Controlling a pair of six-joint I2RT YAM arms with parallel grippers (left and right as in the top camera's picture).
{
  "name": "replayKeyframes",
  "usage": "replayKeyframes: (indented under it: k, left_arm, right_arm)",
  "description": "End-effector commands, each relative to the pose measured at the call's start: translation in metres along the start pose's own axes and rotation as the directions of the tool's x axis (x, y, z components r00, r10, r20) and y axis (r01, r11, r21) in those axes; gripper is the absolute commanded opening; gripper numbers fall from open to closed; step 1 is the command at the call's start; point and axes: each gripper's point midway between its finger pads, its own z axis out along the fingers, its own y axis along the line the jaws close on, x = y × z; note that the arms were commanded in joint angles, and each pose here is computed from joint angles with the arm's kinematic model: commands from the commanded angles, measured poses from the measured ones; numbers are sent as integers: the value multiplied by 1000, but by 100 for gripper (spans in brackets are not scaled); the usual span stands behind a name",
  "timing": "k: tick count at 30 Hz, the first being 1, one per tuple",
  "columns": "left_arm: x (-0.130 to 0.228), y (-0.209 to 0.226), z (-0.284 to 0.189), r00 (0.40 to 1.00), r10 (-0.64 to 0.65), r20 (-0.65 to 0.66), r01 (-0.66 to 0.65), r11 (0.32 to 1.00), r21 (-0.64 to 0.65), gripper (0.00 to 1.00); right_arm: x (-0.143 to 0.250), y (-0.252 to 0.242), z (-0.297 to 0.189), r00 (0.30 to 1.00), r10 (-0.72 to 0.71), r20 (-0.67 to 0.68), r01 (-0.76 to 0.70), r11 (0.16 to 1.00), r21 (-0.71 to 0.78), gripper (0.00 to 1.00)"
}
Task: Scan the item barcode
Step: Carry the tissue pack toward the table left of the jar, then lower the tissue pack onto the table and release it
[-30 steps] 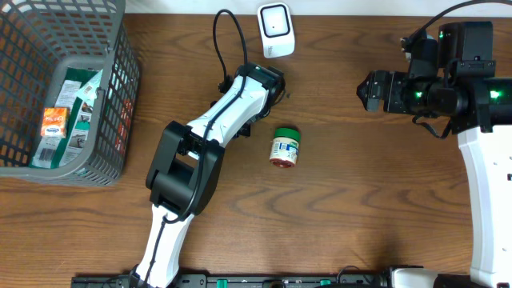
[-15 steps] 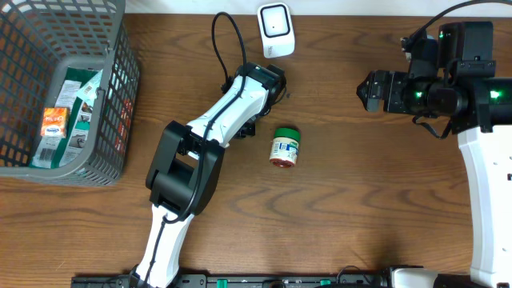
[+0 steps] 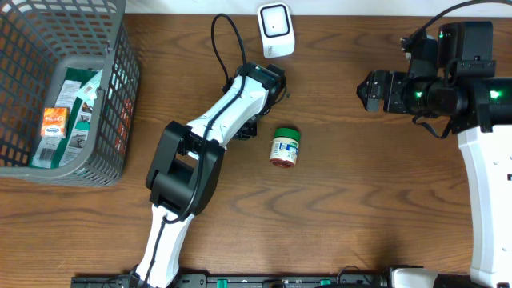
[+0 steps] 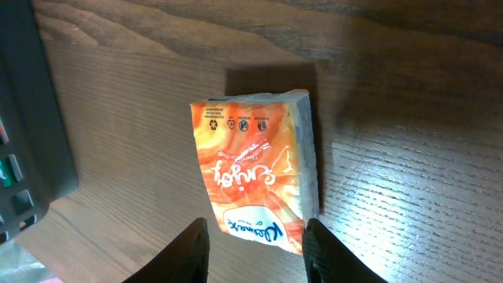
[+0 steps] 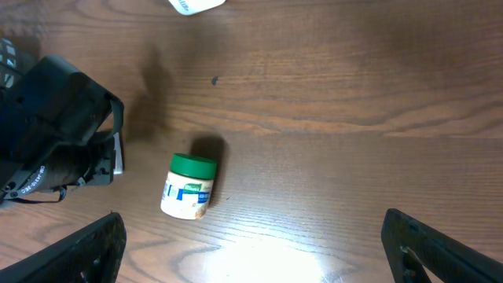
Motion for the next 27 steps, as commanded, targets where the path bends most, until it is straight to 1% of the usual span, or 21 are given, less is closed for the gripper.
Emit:
replayKeyframes:
  k: [1, 4, 9, 11, 13, 16, 18, 20, 22, 23, 27]
  left_arm:
    - [-5, 3, -3, 1000, 5, 9, -5, 1000, 3, 40]
    - [-12, 12, -6, 999, -30, 16, 29, 999, 16, 40]
    - [-24, 48, -11, 988, -155, 7, 154, 986, 62, 40]
    - [-24, 56, -10, 979, -198, -51, 203, 969, 142, 41]
    - [-22, 55, -10, 976, -181, -121, 206, 946, 249, 42]
    - [-18, 45, -11, 973, -80, -216, 176, 865, 469, 46]
    - [-18, 40, -13, 971, -14, -237, 159, 778, 607, 47]
    - [-19, 39, -17, 973, 42, -226, 137, 683, 718, 48]
    - [-18, 41, -18, 974, 67, -216, 129, 624, 771, 49]
    - [-17, 45, -14, 974, 77, -214, 126, 605, 786, 50]
    - [-7, 45, -1, 968, 104, -227, 119, 606, 786, 50]
  right_arm:
    - [-4, 3, -3, 1000, -19, 12, 19, 1000, -10, 99]
    - [-4, 3, -3, 1000, -19, 12, 19, 1000, -10, 99]
    - [-4, 3, -3, 1000, -19, 12, 19, 1000, -10, 99]
    - [-4, 3, -3, 1000, -19, 12, 19, 1000, -10, 99]
    - [-4, 3, -3, 1000, -19, 12, 19, 1000, -10, 99]
    - [-4, 3, -3, 1000, -19, 12, 19, 1000, -10, 99]
    - [-4, 3, -3, 1000, -19, 12, 19, 1000, -10, 99]
    - [-4, 3, -3, 1000, -19, 12, 19, 1000, -10, 99]
    - [-4, 3, -3, 1000, -19, 12, 19, 1000, -10, 99]
    - [-4, 3, -3, 1000, -19, 12, 19, 1000, -10, 99]
    - [-4, 3, -3, 1000, -19, 12, 19, 1000, -10, 99]
